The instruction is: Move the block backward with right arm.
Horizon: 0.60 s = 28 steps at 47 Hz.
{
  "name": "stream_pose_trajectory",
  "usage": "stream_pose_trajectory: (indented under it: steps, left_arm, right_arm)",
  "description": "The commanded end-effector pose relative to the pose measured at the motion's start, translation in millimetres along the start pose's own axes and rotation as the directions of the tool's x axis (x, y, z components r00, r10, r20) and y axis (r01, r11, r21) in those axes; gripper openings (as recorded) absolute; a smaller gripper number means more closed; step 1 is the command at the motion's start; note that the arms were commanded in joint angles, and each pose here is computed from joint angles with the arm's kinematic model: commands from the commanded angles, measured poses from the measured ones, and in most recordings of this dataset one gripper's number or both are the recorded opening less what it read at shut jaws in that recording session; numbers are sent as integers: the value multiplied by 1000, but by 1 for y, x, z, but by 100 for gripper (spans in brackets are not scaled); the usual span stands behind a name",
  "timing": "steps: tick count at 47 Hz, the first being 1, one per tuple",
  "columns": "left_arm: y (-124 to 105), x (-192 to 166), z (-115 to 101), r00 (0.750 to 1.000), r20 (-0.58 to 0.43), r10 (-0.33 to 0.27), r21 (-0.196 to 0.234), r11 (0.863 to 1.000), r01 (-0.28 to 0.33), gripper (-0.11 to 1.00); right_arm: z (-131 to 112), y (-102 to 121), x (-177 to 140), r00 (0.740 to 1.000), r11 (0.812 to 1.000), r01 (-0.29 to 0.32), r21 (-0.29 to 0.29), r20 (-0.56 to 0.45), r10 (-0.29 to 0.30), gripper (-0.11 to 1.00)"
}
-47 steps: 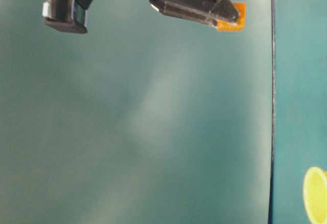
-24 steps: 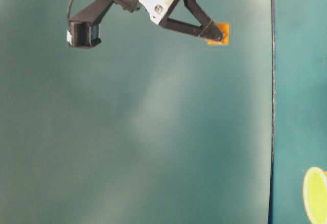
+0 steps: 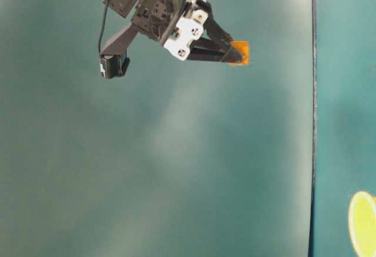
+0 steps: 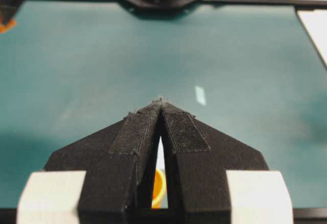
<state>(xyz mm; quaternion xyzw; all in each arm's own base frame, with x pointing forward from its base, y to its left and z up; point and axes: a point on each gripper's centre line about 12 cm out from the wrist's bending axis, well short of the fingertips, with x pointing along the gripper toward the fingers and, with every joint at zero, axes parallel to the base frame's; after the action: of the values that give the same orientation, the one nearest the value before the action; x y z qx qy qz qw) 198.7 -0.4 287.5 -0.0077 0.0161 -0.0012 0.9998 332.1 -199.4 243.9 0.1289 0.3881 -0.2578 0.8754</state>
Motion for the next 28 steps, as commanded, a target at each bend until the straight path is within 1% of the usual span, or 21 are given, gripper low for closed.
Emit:
stream_pose_trajectory:
  steps: [1, 12, 17, 22, 28]
  left_arm:
    - [0, 1, 13, 999, 34, -1, 2, 1000, 1, 0]
    - [0, 2, 13, 999, 32, -1, 2, 1000, 1, 0]
    - [0, 2, 13, 999, 32, -1, 2, 1000, 1, 0]
    - [0, 2, 13, 999, 32, -1, 2, 1000, 1, 0]
    - [0, 2, 13, 999, 34, -1, 2, 1000, 1, 0]
  right_arm:
    - [19, -12, -8, 998, 999, 19, 29, 53, -20, 40]
    - [32, -47, -8, 994, 993, 74, 93, 75, -81, 40]
    - [35, -58, -8, 992, 989, 92, 113, 81, -101, 40]
    - [37, -66, -9, 990, 987, 104, 125, 85, -115, 40]
    - [37, -69, -9, 989, 985, 110, 130, 87, -121, 40]
